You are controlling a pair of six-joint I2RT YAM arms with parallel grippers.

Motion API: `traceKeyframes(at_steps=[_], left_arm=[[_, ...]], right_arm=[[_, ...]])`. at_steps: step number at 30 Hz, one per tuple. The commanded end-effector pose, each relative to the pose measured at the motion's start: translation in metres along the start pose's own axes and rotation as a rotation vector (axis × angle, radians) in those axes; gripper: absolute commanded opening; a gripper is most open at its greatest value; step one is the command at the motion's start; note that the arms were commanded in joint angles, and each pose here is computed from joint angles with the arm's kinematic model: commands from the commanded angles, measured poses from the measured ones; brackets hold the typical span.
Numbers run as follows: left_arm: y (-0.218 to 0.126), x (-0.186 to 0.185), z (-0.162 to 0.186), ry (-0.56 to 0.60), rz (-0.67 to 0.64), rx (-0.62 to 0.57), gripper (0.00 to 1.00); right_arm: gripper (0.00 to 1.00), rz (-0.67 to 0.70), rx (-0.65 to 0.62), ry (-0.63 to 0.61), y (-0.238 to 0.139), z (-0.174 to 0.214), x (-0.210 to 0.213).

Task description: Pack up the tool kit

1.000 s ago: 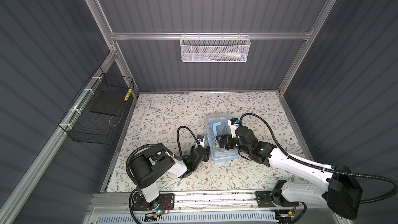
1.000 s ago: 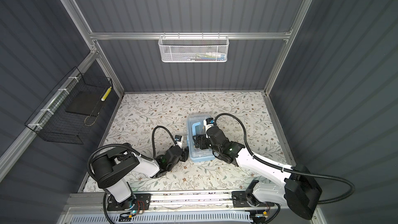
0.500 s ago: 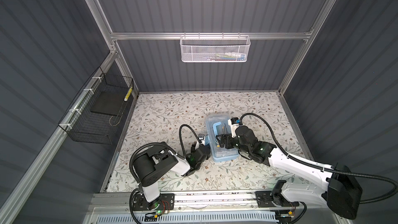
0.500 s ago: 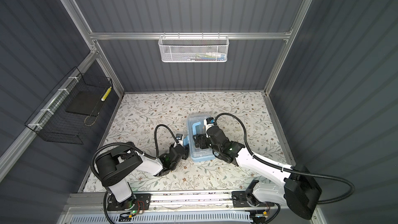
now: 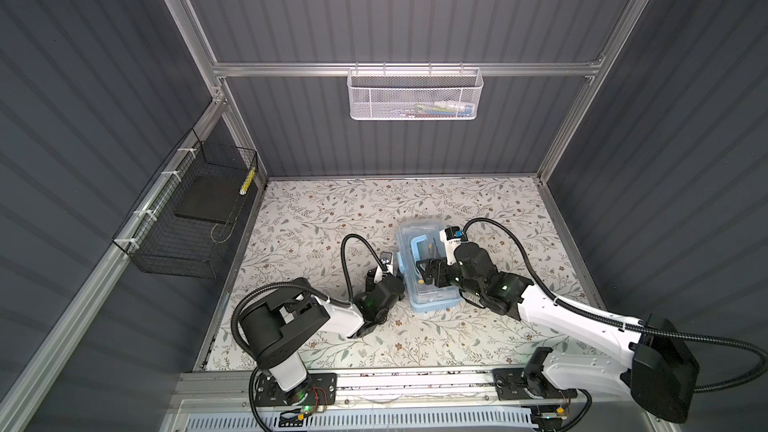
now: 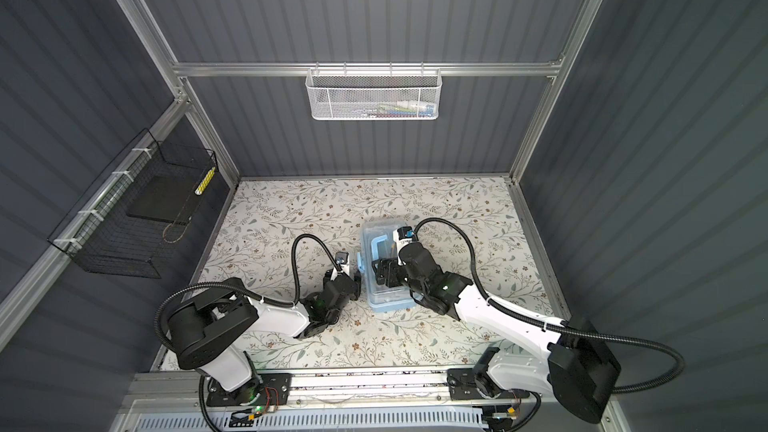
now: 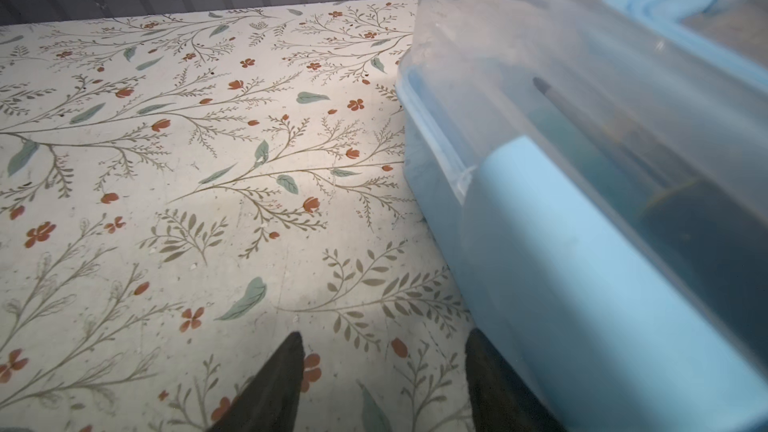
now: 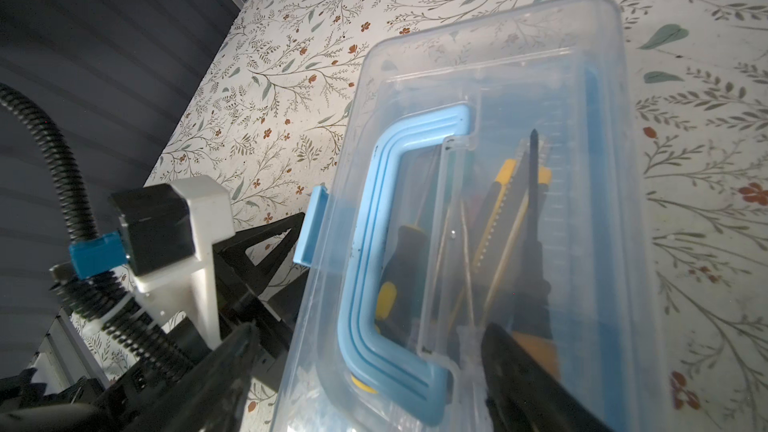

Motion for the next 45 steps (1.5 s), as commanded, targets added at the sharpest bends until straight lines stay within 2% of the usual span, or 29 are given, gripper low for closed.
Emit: traceKeyframes(at_steps=[1, 22, 45], left_arm=[[-0.006, -0.001, -0.016, -0.016, -0.006, -0.03, 0.62], [-0.013, -0.016, -0.02, -0.251, 0.154, 0.017, 0.54], [-0.022, -0.02, -0.036, -0.336, 0.219, -0.032, 0.51]], right_arm=[[0.84, 0.031, 0.119, -0.001, 0.005, 0.023, -0.009], [0.84, 0.0, 0.142, 0.02, 0.007, 0.032, -0.009], [0.84, -0.006, 0.147, 0.023, 0.01, 0.035, -0.009]])
Point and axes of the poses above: each gripper's point midway between its finger pads, its own y axis out along the fingers, its own x axis along the line the jaws close on, z = x × y, the point moved 7 cm from there along -y, back along the fingers, and after that the axes turned 6 degrees about -y, right-handed, at the moved point
